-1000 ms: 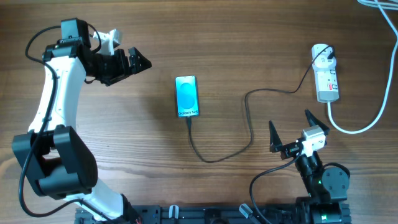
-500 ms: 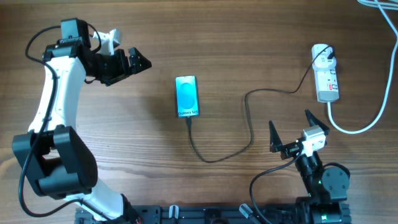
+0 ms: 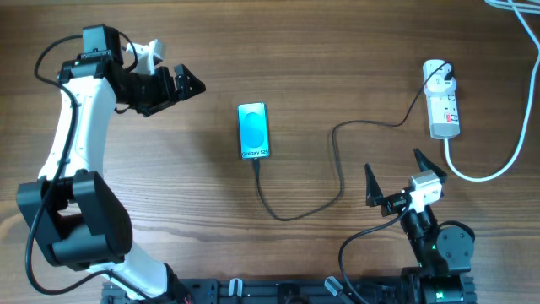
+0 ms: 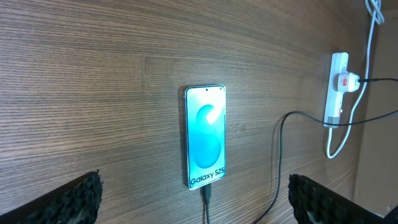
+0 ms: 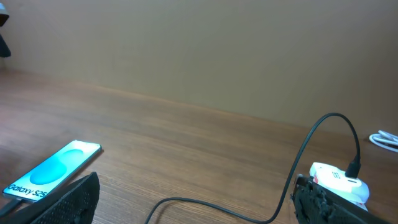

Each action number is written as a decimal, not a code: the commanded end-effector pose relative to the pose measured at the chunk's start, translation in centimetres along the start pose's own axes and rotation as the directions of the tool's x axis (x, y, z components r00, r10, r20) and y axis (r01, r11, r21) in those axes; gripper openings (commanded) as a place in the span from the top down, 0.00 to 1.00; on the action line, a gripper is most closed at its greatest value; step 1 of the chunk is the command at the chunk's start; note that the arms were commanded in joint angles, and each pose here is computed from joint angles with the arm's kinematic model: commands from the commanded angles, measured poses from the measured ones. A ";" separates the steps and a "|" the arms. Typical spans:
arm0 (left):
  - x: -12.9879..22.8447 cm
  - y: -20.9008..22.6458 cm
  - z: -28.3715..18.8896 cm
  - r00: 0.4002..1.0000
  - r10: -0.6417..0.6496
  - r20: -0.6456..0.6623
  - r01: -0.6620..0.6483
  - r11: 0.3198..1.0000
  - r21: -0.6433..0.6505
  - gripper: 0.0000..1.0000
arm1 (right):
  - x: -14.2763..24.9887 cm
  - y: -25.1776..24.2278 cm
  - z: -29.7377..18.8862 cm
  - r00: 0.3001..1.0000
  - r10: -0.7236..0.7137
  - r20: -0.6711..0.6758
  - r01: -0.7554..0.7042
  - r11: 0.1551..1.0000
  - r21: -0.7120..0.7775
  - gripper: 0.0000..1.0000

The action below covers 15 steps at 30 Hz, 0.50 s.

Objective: Plug charger to phone and switch on socket

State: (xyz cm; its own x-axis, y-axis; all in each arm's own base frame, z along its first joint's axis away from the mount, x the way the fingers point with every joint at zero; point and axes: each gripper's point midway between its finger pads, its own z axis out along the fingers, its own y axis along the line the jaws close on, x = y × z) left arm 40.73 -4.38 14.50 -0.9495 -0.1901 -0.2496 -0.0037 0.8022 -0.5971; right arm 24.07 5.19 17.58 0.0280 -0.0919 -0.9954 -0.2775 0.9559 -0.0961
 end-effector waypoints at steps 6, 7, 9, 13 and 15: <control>-0.1 -0.1 -0.3 1.000 0.007 0.008 -0.007 1.000 0.000 0.00 | -0.3 -0.1 -0.1 1.000 -0.013 0.014 0.013 1.000 0.011 0.00; -0.1 -0.1 -0.3 1.000 0.007 0.008 -0.007 1.000 0.000 0.00 | -0.3 -0.1 -0.1 1.000 -0.013 0.014 0.013 1.000 0.011 0.00; -0.1 -0.1 -0.3 1.000 0.007 0.008 -0.007 1.000 0.000 0.00 | -0.3 -0.1 -0.1 1.000 -0.013 0.014 0.012 1.000 0.011 0.00; -0.1 -0.1 -0.3 1.000 0.007 0.008 -0.007 1.000 0.000 0.00 | -0.3 -0.1 -0.1 1.000 -0.013 0.014 0.012 1.000 0.011 0.00; -0.1 -0.1 -0.3 1.000 0.007 0.008 -0.007 1.000 0.000 0.00 | -0.3 -0.1 -0.1 1.000 -0.013 0.014 0.013 1.000 0.011 0.01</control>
State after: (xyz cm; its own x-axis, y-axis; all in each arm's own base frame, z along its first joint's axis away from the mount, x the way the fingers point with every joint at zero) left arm 40.73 -4.38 14.50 -0.9495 -0.1901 -0.2496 -0.0037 0.8022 -0.5971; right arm 24.07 5.20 17.58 0.0281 -0.0919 -0.9954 -0.2779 0.9558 -0.0961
